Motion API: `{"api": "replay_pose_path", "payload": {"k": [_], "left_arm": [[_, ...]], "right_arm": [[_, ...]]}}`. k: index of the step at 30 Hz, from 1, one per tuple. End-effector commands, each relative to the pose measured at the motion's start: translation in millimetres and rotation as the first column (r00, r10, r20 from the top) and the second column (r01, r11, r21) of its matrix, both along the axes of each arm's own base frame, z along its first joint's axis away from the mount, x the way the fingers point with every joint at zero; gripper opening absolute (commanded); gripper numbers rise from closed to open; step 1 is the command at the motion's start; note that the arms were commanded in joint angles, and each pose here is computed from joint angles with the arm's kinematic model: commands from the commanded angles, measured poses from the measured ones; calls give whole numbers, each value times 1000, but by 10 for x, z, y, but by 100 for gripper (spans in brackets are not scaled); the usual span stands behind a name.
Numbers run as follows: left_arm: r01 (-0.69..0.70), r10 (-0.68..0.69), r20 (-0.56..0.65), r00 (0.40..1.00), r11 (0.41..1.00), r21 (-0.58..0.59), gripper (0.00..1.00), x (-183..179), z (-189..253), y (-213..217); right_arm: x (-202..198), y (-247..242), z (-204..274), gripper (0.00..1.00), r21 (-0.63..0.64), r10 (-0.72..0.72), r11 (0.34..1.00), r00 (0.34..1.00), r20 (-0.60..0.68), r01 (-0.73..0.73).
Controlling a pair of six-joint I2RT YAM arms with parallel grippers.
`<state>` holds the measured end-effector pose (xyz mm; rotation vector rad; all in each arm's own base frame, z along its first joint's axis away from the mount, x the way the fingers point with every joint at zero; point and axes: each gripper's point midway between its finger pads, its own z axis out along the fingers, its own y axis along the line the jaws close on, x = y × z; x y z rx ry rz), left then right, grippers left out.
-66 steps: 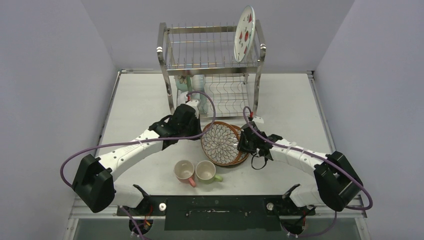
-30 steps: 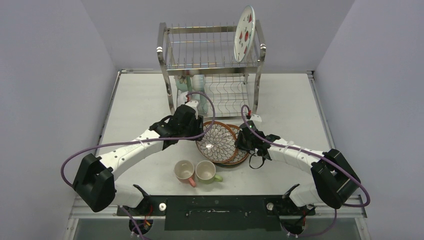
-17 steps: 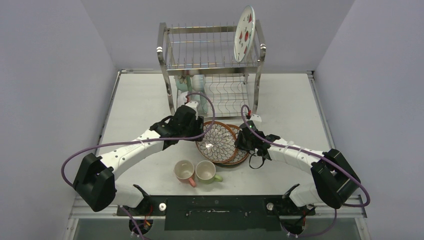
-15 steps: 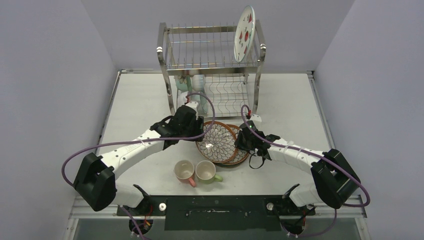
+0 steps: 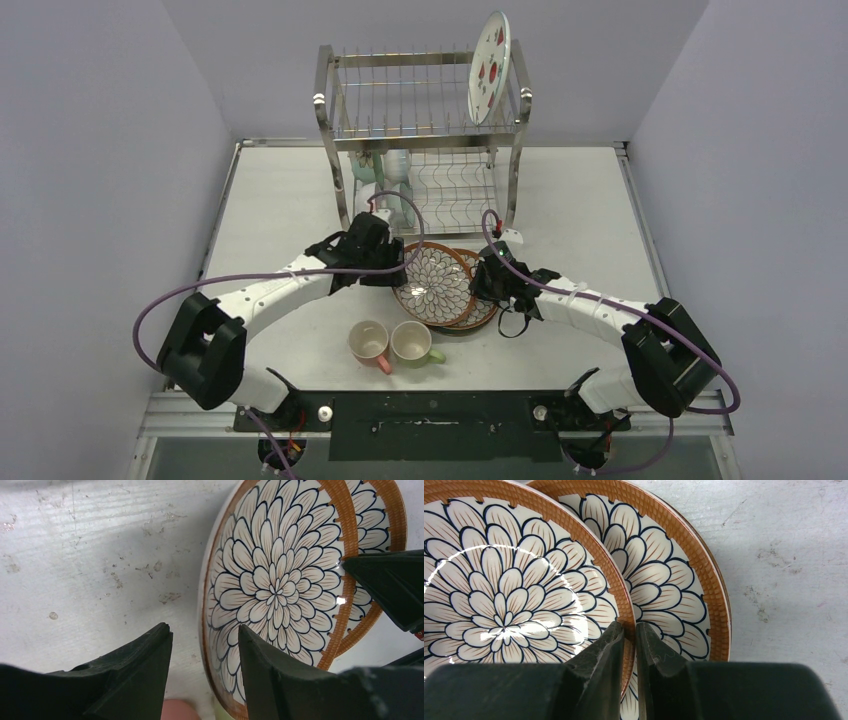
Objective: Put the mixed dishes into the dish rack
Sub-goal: Pick up the plate at the center of the board.
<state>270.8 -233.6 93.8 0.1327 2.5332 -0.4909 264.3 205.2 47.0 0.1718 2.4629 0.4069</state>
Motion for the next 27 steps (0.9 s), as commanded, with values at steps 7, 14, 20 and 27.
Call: {"api": "replay_pose_path", "payload": {"k": [7, 14, 20, 27], "left_arm": [[-18, 5, -69, 998, 981, -194, 43, 80, 10, -144], [-15, -7, -95, 995, 972, -233, 26, 78, -2, -193], [-14, -11, -100, 995, 971, -238, 3, 68, 1, -187], [-22, -3, -92, 996, 965, -263, 0, 96, 70, -190]], "right_arm": [[-93, -63, -153, 0, -39, 5, 999, 999, -38, -6], [-94, -64, -158, 0, -39, 5, 999, 999, -38, -6], [-91, -61, -160, 0, -37, 4, 999, 999, -38, -5], [-86, -62, -130, 0, -33, 1, 999, 999, -33, -2]]}}
